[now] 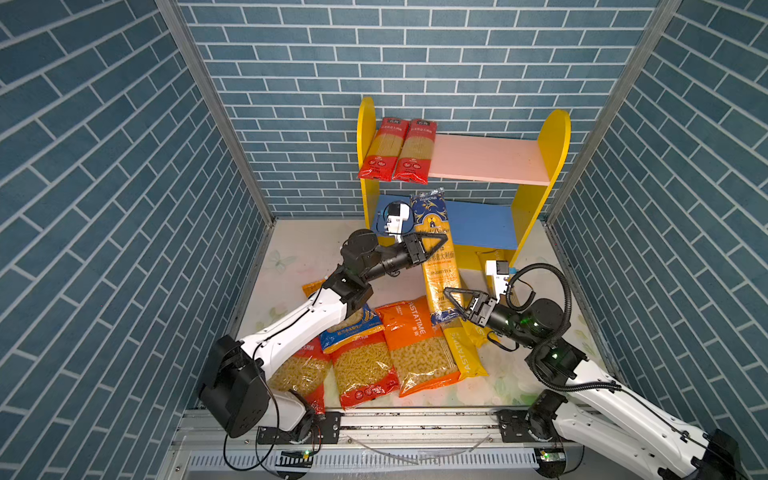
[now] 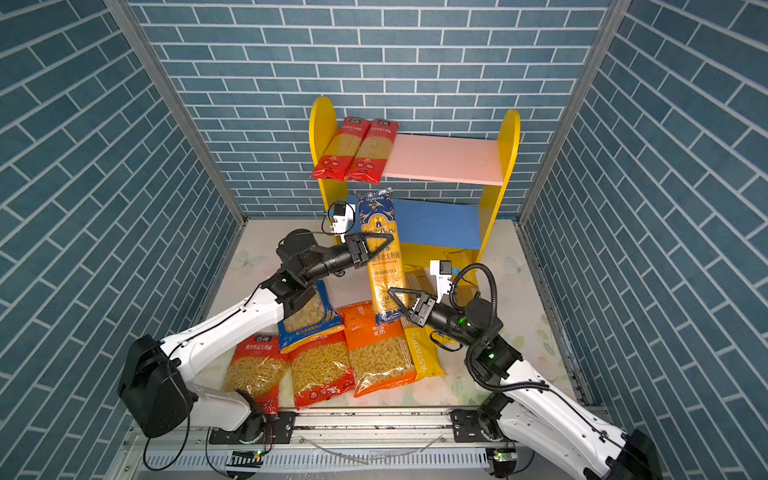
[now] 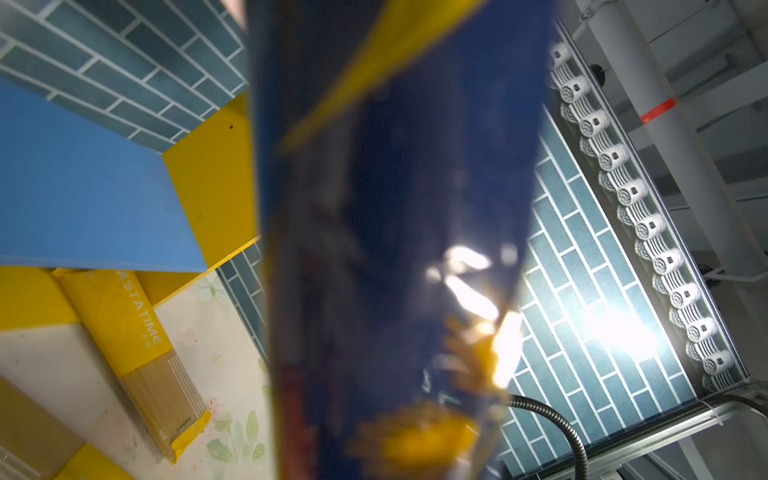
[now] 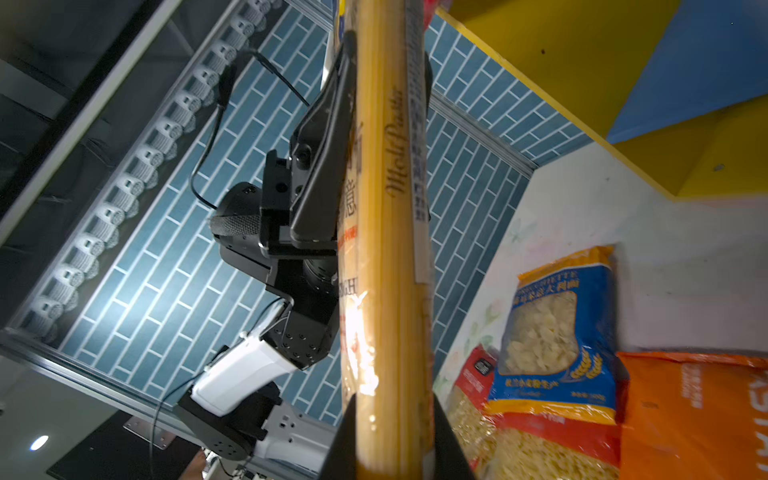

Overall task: Place and organize the pasta boxes and bags onto the shelf
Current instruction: 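Raise the Molti Pasta pack onto the pink board beside the red packs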

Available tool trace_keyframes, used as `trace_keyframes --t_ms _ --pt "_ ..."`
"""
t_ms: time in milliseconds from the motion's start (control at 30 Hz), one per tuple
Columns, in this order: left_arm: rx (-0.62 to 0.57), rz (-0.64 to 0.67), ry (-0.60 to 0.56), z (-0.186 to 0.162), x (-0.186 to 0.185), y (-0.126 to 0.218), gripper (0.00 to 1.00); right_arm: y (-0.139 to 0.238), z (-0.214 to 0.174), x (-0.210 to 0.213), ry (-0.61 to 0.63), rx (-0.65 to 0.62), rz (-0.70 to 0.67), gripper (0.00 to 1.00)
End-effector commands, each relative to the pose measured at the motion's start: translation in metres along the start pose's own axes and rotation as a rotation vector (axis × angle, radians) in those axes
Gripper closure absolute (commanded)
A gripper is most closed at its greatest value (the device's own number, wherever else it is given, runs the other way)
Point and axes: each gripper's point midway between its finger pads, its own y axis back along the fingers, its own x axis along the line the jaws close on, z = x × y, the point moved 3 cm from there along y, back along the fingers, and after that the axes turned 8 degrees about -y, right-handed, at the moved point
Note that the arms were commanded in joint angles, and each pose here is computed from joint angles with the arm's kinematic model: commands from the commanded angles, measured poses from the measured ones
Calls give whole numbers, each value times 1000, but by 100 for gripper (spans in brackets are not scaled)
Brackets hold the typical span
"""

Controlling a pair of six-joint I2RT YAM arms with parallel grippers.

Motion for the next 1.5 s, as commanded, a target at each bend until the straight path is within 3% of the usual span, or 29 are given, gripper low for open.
trace_keyframes --t_ms 0,300,533,767,933,1067,1467 --pt "-45 -144 -152 29 -63 1 71 -12 16 40 104 -16 108 86" --pt "-30 -151 -211 55 -81 -14 66 -16 44 76 200 -70 125 94" --pt "12 -91 -235 91 -76 -39 33 -28 110 102 204 -257 124 99" --pt "4 13 -214 106 -43 -31 22 -48 193 108 179 -387 88 100" --pt "-20 81 -193 103 -24 -6 20 -68 231 116 169 -419 82 100" --pt "-30 107 -199 92 -22 17 19 -82 255 99 111 -440 12 100" --pt "-16 291 -101 4 29 94 19 -116 282 44 -53 -446 -112 100"
